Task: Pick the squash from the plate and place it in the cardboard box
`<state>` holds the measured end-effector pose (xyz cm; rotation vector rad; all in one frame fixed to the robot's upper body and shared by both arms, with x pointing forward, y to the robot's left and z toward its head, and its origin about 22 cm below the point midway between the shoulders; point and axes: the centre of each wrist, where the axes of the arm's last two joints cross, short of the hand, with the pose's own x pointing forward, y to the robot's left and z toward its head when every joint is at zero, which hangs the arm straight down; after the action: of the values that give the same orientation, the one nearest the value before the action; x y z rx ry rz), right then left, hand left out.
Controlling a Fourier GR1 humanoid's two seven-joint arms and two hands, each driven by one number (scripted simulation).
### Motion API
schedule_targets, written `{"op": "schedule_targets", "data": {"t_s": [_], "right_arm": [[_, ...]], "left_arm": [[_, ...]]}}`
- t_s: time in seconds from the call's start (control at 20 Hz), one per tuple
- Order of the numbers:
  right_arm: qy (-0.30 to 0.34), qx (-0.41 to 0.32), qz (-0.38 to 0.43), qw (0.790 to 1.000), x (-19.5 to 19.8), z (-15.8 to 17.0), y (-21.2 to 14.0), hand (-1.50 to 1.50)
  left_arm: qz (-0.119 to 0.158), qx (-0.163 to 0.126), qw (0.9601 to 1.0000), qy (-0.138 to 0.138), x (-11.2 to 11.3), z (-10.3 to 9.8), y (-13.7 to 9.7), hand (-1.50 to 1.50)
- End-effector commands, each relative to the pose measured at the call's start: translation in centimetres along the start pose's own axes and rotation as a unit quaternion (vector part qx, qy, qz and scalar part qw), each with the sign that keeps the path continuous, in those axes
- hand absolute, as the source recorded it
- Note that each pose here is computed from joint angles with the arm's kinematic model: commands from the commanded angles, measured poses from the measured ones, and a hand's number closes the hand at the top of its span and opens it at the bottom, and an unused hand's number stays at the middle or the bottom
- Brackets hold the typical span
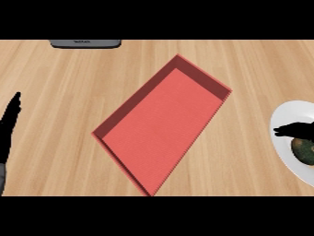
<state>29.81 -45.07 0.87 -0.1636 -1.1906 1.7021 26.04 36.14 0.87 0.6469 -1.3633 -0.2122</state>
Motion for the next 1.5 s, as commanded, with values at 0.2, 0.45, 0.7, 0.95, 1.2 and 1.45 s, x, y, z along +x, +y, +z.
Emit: {"op": "schedule_targets", "data": {"t_s": [0.2, 0.45, 0.7, 0.95, 1.2, 1.45], "right_arm": [[-0.016, -0.099, 0.030, 0.994, -0.7, -1.5, 1.2, 1.50], [0.049, -0.158, 0.025, 0.986, 1.0, -4.0, 1.5, 1.50], [0.157, -0.202, -0.009, 0.967, 3.8, -6.9, 0.7, 1.50], [0.196, -0.299, 0.050, 0.933, 5.9, -5.2, -2.6, 1.50], [0.160, -0.388, 0.063, 0.905, 10.5, -4.1, -5.2, 1.50], [0.081, -0.455, 0.093, 0.882, 16.5, -3.4, -9.1, 1.50]], "left_arm": [[0.002, -0.002, 1.0000, -0.008, 0.5, -0.4, -0.3, 0.00], [-0.003, -0.003, 1.0000, -0.003, 0.6, 0.8, 1.2, 0.00], [-0.002, 0.018, 0.9997, 0.016, -0.4, 0.8, 0.3, 0.00], [-0.005, 0.017, 0.9997, 0.019, -0.7, 0.7, 2.0, 0.00], [-0.002, 0.025, 0.9993, 0.027, -1.4, 0.8, 2.3, 0.00], [0.000, 0.009, 0.9999, 0.012, -0.2, 0.7, 0.0, 0.00]]}}
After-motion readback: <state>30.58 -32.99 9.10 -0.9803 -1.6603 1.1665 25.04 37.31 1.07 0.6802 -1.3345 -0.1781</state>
